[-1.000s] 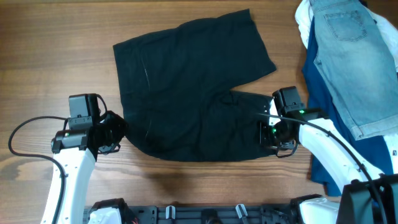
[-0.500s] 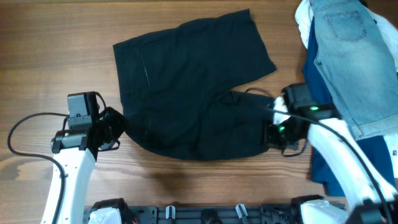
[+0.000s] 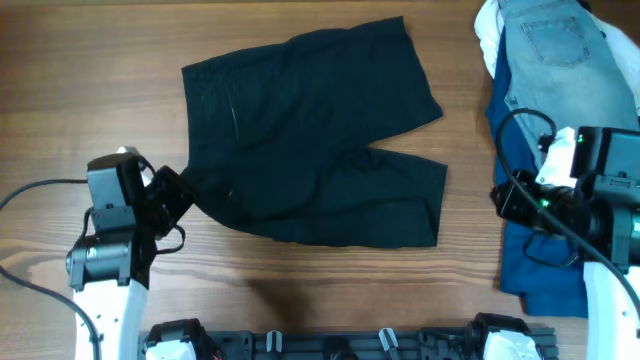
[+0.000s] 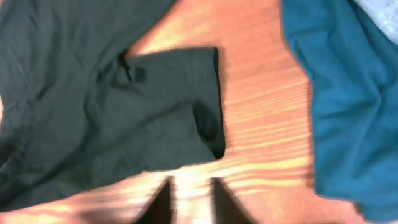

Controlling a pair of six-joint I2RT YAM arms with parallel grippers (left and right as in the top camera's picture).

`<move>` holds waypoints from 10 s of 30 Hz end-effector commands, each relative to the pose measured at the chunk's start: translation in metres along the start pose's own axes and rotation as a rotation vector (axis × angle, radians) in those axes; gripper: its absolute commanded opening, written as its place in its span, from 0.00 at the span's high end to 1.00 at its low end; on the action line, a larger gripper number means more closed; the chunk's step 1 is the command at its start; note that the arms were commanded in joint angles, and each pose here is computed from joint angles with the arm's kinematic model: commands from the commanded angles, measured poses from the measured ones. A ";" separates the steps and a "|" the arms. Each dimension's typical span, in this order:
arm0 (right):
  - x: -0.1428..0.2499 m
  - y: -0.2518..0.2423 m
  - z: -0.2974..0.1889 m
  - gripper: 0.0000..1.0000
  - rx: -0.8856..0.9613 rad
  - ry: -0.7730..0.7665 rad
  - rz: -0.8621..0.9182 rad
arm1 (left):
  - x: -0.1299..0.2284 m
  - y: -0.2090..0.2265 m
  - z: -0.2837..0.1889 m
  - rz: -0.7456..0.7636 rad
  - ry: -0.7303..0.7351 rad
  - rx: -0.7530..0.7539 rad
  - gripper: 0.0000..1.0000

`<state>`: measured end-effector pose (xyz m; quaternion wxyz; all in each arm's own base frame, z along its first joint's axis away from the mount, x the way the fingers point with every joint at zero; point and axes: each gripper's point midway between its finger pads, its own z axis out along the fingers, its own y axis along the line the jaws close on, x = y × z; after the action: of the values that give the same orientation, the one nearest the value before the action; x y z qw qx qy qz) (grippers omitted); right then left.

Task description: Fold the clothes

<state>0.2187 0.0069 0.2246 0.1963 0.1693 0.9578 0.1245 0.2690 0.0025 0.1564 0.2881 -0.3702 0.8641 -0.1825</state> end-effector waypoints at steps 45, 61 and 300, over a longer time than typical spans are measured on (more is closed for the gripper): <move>0.084 0.015 0.208 0.96 -0.086 0.519 -0.237 | -0.001 0.012 0.033 0.001 0.076 -0.095 0.96; -0.002 0.069 0.066 0.96 -0.172 0.053 -0.305 | -0.041 -0.060 -0.052 0.233 -0.263 0.256 0.96; -0.149 0.182 0.135 0.96 -0.790 -0.254 -0.413 | 0.019 -0.204 0.163 0.752 0.147 0.260 0.96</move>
<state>0.4542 0.1489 0.1740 0.3496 -0.0906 0.8363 0.4125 0.4625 -0.1504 0.1411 0.3190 0.0298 0.9274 -0.1933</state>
